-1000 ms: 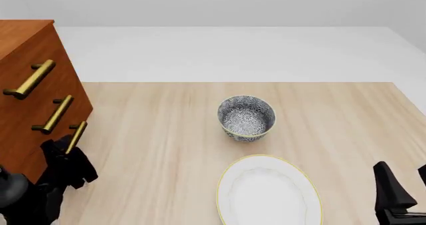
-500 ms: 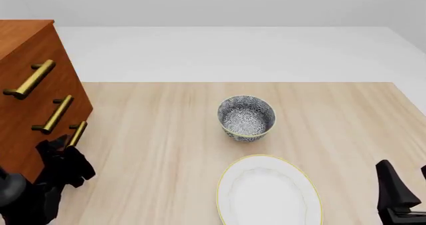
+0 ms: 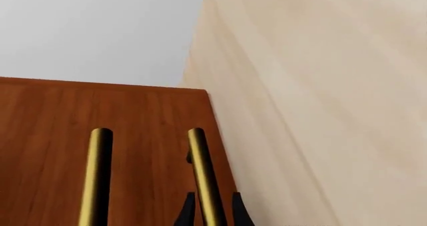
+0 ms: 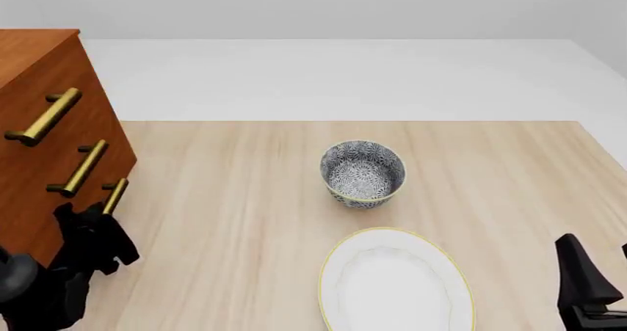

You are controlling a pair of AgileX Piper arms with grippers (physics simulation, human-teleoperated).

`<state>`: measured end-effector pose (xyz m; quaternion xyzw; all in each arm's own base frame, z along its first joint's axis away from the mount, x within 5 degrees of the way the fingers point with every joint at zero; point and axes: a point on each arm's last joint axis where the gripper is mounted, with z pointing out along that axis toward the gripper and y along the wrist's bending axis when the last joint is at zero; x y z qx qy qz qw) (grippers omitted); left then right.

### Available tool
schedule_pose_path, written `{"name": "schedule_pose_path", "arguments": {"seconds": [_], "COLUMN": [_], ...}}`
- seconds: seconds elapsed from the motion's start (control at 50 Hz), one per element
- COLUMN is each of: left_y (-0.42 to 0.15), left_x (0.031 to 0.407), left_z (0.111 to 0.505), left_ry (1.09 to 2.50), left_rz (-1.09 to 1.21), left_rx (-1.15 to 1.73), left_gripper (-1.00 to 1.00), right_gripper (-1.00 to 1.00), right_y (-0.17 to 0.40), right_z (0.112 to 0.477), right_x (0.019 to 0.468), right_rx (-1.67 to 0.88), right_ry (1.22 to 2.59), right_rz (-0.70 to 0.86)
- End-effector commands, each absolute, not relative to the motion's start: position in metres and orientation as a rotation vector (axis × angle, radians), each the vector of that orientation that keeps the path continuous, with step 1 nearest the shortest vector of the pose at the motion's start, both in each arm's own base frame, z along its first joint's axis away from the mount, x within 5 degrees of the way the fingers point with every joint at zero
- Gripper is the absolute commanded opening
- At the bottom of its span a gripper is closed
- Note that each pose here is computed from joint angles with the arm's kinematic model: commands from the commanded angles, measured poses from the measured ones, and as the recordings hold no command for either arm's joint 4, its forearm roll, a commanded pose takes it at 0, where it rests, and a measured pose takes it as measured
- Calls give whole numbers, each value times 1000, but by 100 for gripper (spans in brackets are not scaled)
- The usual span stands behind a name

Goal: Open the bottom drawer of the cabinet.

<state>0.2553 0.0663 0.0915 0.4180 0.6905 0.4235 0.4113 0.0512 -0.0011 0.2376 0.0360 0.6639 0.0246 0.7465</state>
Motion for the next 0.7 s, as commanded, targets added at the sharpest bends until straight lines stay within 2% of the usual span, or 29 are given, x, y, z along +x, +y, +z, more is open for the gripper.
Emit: {"name": "schedule_pose_path", "arguments": {"seconds": [0.02, 0.7], "left_y": [64, 25], "left_x": [252, 244], "left_z": [84, 104], "left_ry": [1754, 1632], "left_rz": [1057, 959], "left_rx": [1098, 1139], "left_gripper": [-100, -100], "right_gripper": [100, 100], "right_y": [-1, -1], "right_z": [239, 244], "right_x": [51, 49], "right_rx": [80, 88], "right_ry": [1449, 1443], "right_rz": [55, 58]}}
